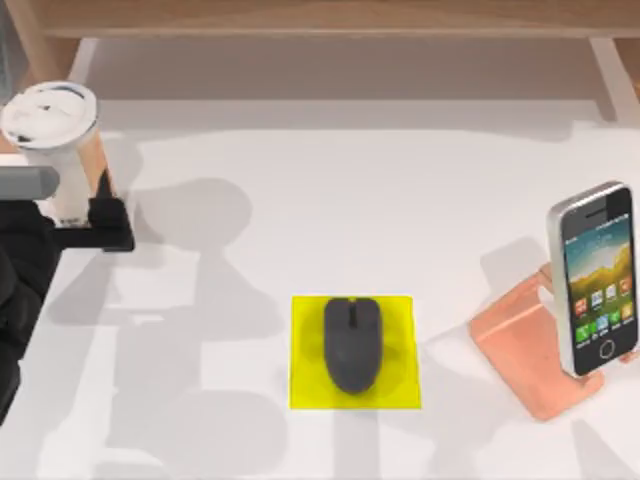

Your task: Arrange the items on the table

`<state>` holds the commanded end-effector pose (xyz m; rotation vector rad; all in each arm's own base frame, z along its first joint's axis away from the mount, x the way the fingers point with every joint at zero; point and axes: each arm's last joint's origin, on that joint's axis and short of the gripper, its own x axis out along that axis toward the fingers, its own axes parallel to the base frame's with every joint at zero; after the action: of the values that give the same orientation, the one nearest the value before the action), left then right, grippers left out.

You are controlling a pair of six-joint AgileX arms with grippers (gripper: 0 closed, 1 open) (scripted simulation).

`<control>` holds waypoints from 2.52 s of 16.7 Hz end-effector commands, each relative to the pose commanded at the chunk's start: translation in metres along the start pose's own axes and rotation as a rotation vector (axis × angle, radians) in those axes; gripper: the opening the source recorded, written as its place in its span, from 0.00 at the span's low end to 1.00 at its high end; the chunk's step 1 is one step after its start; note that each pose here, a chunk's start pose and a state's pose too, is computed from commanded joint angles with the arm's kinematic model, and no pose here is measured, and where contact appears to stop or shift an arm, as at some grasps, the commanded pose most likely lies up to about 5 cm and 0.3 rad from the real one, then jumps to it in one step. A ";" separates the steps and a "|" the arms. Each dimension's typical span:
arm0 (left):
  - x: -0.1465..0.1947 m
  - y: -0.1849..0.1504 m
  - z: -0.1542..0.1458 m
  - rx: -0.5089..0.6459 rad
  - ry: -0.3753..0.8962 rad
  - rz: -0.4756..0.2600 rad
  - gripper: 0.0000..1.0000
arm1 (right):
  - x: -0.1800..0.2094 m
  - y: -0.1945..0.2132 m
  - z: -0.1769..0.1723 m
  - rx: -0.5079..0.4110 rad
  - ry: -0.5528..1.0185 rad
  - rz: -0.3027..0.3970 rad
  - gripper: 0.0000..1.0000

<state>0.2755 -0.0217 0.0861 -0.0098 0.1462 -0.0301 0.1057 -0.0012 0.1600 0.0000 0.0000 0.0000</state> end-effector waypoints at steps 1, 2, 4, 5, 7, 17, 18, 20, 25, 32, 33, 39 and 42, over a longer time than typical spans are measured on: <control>0.005 0.000 -0.003 0.000 -0.015 0.001 1.00 | 0.000 0.000 0.000 0.000 0.000 0.000 1.00; 0.009 0.001 -0.005 0.000 -0.029 0.002 1.00 | 0.000 0.000 0.000 0.000 0.000 0.000 1.00; 0.014 0.001 -0.007 0.000 -0.047 0.003 1.00 | 0.000 0.000 0.000 0.000 0.000 0.000 1.00; 0.014 0.001 -0.007 0.000 -0.048 0.003 1.00 | 0.000 0.000 0.000 0.000 0.000 0.000 1.00; 0.014 0.001 -0.007 0.000 -0.048 0.003 1.00 | 0.000 0.000 0.000 0.000 0.000 0.000 1.00; 0.043 0.001 -0.006 0.000 -0.048 0.003 1.00 | 0.000 0.000 0.000 0.000 0.000 0.000 1.00; 0.044 0.001 -0.006 0.000 -0.048 0.003 1.00 | 0.000 0.000 0.000 0.000 0.000 0.000 1.00; 0.044 0.001 -0.006 0.000 -0.048 0.003 1.00 | 0.000 0.000 0.000 0.000 0.000 0.000 1.00; 0.044 0.001 -0.006 0.000 -0.048 0.003 0.62 | 0.000 0.000 0.000 0.000 0.000 0.000 1.00; 0.044 0.001 -0.006 0.000 -0.048 0.003 0.10 | 0.000 0.000 0.000 0.000 0.000 0.000 1.00; 0.044 0.001 -0.006 0.000 -0.048 0.003 0.02 | 0.000 0.000 0.000 0.000 0.000 0.000 1.00; 0.044 0.001 -0.006 0.000 -0.048 0.003 0.00 | 0.000 0.000 0.000 0.000 0.000 0.000 1.00; 0.044 0.001 -0.006 0.002 -0.048 0.001 0.00 | 0.000 0.000 0.000 0.000 0.000 0.000 1.00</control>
<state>0.3178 -0.0225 0.0741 -0.0089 0.0981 -0.0288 0.1057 -0.0012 0.1600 0.0000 0.0000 0.0000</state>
